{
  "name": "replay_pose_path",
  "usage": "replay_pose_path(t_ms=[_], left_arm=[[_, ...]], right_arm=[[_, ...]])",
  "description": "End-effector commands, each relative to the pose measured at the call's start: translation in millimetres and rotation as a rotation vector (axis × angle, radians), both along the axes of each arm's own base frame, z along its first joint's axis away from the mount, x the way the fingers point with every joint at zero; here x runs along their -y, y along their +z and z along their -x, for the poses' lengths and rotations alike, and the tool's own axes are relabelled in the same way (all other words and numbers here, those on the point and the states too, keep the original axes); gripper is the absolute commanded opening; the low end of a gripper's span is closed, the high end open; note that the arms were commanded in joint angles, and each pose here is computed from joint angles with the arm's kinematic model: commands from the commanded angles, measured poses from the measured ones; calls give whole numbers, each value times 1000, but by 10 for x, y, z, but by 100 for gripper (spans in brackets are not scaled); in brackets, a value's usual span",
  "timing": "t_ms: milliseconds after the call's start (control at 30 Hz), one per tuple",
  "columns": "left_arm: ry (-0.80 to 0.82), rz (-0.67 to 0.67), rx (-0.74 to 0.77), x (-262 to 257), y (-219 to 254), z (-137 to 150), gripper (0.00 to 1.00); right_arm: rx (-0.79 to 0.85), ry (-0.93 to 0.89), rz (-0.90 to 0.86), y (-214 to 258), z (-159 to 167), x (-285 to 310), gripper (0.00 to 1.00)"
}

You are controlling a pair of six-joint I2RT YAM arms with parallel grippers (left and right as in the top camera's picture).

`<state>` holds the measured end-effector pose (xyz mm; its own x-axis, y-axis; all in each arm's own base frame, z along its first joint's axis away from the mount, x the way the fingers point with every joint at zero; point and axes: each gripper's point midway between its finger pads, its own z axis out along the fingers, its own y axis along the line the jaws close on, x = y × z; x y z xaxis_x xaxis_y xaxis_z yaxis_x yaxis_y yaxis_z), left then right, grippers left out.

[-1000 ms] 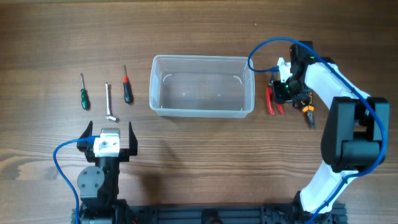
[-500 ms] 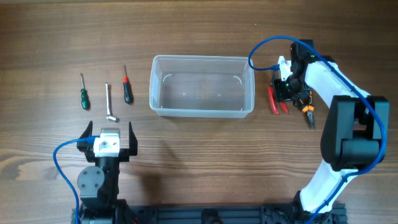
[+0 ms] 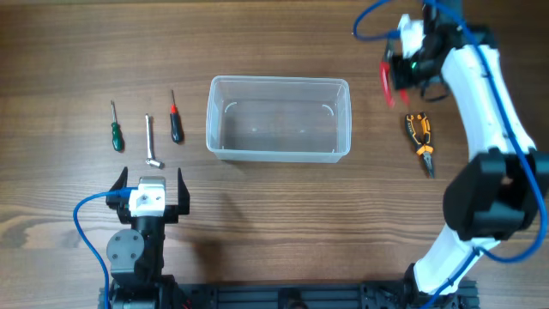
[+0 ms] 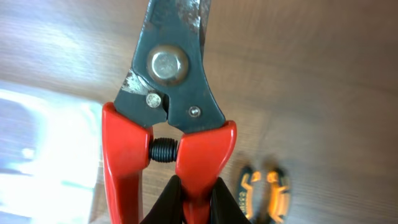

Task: Pack container
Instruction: 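Lift the shears with the right gripper and lower into the container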

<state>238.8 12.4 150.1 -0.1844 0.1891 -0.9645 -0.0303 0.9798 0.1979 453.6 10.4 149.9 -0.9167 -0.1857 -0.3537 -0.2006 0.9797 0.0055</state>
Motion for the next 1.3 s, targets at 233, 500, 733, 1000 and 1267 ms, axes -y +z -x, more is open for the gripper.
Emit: replay_pose_path(t_ms=[233,500,733,1000,1267], left_arm=[[-10,-16,1,7,-14,-2,100],[-10,-17,1,7,-14,-2,100],[-10,-17,1,7,-13,-2,100],[-10,-16,1,7,-14,-2,100],[-10,-16,1,7,-14,-2,100]], right_arm=[[174,888,-8,818,691,-1822,4],[208,1036,7,671,778,-2407,4],[33,1135,46,-253,735,-2404,4],[-194,1127,57,-1224,813,-2311,4],[-239,1113,52,-1402,844,-2294,9]])
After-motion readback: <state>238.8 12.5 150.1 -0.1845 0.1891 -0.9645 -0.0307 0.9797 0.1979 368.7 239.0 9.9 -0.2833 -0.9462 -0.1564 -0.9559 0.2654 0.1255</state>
